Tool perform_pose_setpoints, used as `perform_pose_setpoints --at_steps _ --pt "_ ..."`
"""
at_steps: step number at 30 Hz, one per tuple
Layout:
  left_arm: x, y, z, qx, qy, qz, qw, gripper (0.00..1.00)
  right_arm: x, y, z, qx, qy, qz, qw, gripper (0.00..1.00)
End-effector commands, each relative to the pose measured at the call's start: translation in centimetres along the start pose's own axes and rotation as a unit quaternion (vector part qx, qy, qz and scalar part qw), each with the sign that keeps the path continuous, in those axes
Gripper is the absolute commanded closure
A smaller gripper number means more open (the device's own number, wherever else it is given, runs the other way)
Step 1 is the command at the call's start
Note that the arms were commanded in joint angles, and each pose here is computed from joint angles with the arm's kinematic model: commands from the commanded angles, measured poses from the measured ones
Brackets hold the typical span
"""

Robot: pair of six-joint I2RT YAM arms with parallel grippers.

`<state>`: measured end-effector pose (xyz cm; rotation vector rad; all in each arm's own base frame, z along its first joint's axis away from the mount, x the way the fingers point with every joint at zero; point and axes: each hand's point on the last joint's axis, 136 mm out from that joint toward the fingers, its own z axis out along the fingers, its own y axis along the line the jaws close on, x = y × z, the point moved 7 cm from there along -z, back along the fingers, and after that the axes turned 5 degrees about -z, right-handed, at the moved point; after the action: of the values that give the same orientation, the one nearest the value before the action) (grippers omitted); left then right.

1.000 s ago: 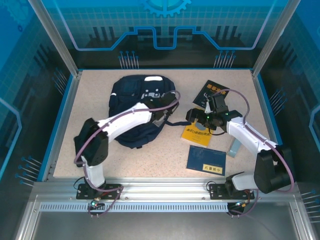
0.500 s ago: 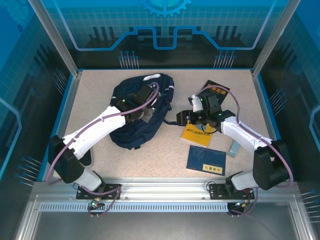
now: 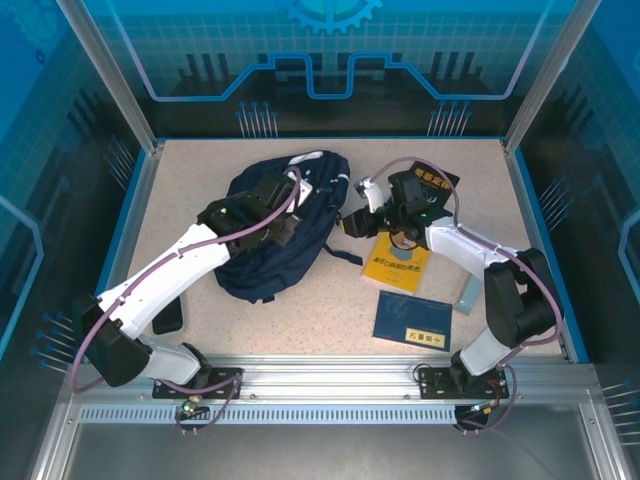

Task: Pack the student bag
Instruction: Unzip the student bag at the top-center of the table.

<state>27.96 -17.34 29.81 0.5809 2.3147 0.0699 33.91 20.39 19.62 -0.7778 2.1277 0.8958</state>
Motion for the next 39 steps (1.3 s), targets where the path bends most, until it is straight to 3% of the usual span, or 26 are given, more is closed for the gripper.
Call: perform_pose_setpoints --at_steps 1,4,10,15,24,35,39 --pt "-2.5 1.2 -2.5 -0.003 -0.088 -0.031 0.996 1.00 -1.7 1.1 0.7 -0.052 -0.025 -0.041 0.997 0.69" --pt "-2.3 1.2 -2.4 -0.002 -0.086 -0.034 0.996 1.00 -1.8 1.0 1.1 -0.065 -0.026 -0.042 0.997 0.80" --pt "-2.3 1.1 -2.4 0.006 -0.089 -0.040 0.995 1.00 -1.6 0.3 1.5 -0.043 -0.026 -0.056 0.997 0.85" --pt "-2.2 1.0 -2.4 0.011 -0.089 -0.044 0.995 1.00 -1.5 0.1 1.8 -0.040 -0.025 -0.062 0.997 0.83" --pt "-2.3 1.1 -2.4 0.010 -0.090 -0.048 0.995 1.00 -0.5 0.1 2.8 -0.024 0.007 -0.082 0.996 0.70" --pt "-2.1 1.3 -2.0 0.005 -0.085 -0.059 0.995 1.00 -1.0 0.1 2.9 0.007 0.003 -0.104 0.995 1.00" --pt "-1.8 1.1 -1.0 0.005 -0.075 -0.073 0.994 1.00 -0.6 1.4 1.9 -0.019 0.006 -0.103 0.995 1.00"
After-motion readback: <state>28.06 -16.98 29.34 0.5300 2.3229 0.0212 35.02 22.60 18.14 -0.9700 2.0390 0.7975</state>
